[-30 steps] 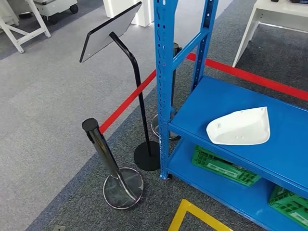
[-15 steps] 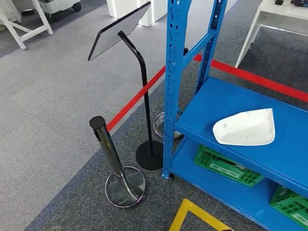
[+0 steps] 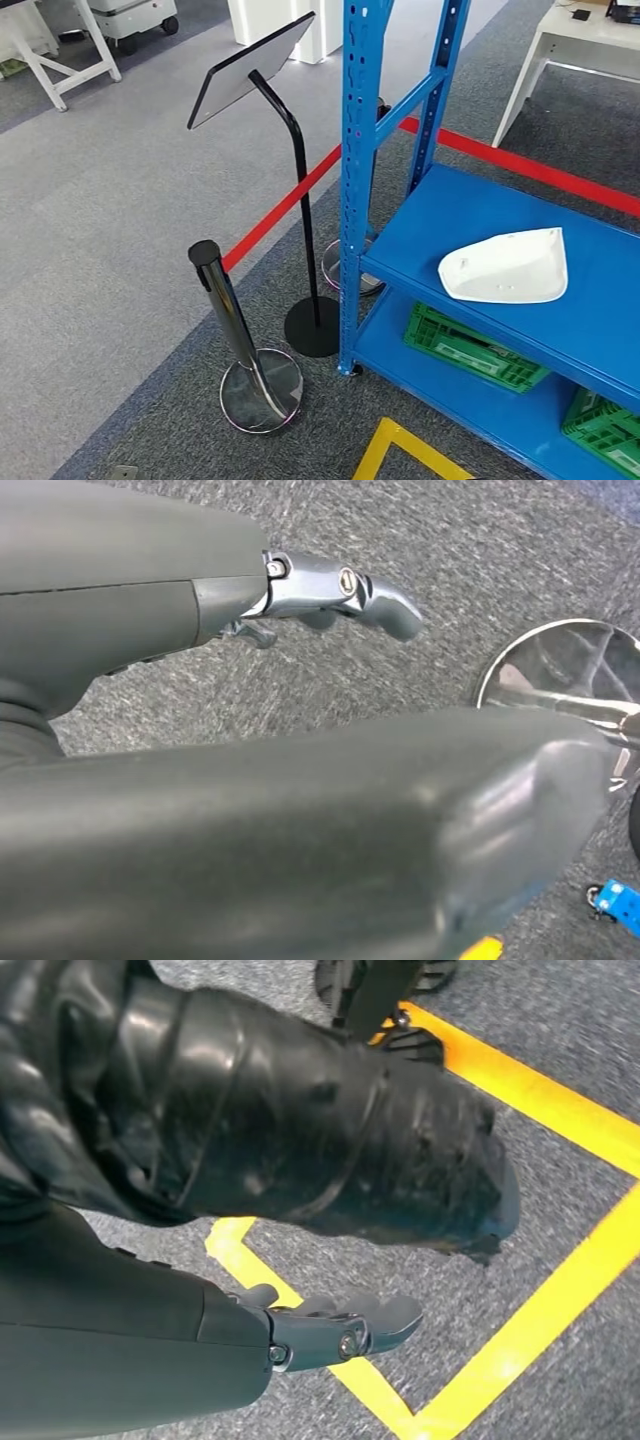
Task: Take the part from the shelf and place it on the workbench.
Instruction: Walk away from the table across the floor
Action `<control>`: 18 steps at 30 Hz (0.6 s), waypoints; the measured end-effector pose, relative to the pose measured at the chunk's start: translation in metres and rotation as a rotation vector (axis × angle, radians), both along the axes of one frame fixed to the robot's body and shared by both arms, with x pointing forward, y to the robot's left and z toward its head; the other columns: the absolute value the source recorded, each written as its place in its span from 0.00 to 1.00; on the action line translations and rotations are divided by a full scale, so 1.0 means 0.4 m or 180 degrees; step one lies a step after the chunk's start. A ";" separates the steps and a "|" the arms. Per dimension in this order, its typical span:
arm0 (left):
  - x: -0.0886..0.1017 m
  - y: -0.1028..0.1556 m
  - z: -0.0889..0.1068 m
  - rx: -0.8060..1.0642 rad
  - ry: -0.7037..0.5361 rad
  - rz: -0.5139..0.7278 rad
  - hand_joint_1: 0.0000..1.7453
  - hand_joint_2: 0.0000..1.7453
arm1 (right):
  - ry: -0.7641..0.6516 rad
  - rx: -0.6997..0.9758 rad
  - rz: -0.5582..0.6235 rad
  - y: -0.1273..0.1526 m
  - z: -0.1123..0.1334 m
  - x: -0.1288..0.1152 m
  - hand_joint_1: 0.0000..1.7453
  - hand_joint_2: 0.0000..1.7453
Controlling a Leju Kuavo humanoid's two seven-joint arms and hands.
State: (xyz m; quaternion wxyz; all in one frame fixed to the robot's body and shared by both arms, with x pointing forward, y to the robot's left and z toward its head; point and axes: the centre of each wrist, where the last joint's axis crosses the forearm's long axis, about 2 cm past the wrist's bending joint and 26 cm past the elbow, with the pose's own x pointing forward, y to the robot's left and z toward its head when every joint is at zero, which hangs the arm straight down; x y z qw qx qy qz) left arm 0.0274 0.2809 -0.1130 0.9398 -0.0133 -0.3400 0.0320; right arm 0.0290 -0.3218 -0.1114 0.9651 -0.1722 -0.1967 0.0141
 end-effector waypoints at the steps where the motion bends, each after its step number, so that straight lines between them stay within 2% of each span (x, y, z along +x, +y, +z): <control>1: -0.001 0.000 0.000 0.0000 0.0002 0.0000 0.00 0.00 | -0.0002 0.0001 0.0000 0.001 0.000 0.001 0.00 0.00; 8: -0.016 -0.004 -0.001 -0.0007 0.0040 0.0001 0.00 0.00 | 0.0021 -0.0001 -0.0002 0.000 -0.001 -0.009 0.00 0.00; 18: -0.007 0.007 -0.001 0.0022 0.0022 0.0020 0.00 0.00 | -0.0015 0.0015 0.0000 0.008 0.000 0.006 0.00 0.00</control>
